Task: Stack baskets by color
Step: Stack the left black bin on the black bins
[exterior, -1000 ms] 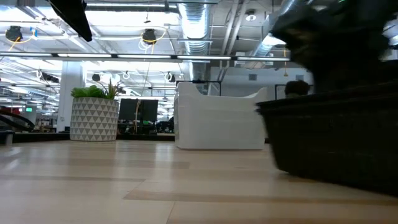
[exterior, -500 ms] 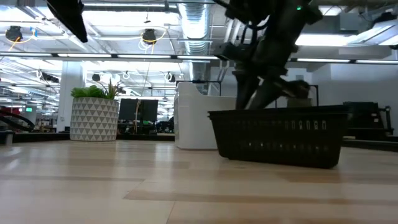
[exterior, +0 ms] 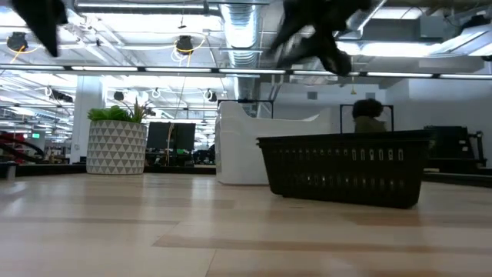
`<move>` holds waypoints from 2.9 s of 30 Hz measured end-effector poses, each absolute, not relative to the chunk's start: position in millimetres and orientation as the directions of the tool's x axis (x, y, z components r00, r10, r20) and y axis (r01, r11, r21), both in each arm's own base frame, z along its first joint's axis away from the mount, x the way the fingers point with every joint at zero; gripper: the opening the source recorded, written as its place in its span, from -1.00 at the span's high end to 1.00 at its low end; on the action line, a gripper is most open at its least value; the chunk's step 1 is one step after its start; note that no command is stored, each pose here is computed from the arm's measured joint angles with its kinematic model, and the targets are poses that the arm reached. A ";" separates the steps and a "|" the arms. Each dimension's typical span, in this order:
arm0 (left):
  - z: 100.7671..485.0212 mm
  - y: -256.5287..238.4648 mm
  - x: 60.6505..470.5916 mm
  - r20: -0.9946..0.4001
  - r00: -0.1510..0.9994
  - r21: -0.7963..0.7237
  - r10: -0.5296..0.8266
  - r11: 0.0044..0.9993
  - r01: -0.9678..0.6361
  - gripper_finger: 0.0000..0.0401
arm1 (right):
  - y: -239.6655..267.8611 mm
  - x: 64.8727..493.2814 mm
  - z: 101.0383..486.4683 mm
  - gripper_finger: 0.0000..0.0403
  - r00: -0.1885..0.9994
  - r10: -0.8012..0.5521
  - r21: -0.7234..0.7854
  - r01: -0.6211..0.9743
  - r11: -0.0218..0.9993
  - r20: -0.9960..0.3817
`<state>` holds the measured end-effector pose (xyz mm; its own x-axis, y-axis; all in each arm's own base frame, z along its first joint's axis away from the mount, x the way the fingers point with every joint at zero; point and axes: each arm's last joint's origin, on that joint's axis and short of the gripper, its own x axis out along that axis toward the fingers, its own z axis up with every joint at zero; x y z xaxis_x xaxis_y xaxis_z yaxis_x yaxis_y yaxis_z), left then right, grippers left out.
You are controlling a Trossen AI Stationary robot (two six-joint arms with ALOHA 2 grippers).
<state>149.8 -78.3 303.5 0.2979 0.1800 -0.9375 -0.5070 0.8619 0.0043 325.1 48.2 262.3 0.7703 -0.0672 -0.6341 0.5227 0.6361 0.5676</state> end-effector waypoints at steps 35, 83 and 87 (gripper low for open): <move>265.4 -121.3 101.2 -0.996 0.075 -0.005 0.055 0.770 -0.638 0.02 | 137.3 554.7 196.9 -0.10 0.887 0.232 -0.128 -0.305 0.944 -0.399; 199.2 -194.4 120.9 -0.991 -0.030 0.119 0.131 0.749 -0.652 0.02 | 160.8 555.8 203.2 -0.13 0.840 0.242 -0.070 -0.313 0.947 -0.486; 194.0 -199.1 127.6 -0.984 0.079 0.069 0.159 0.754 -0.653 0.02 | 160.6 555.6 202.6 -0.13 0.837 0.241 -0.046 -0.301 0.952 -0.491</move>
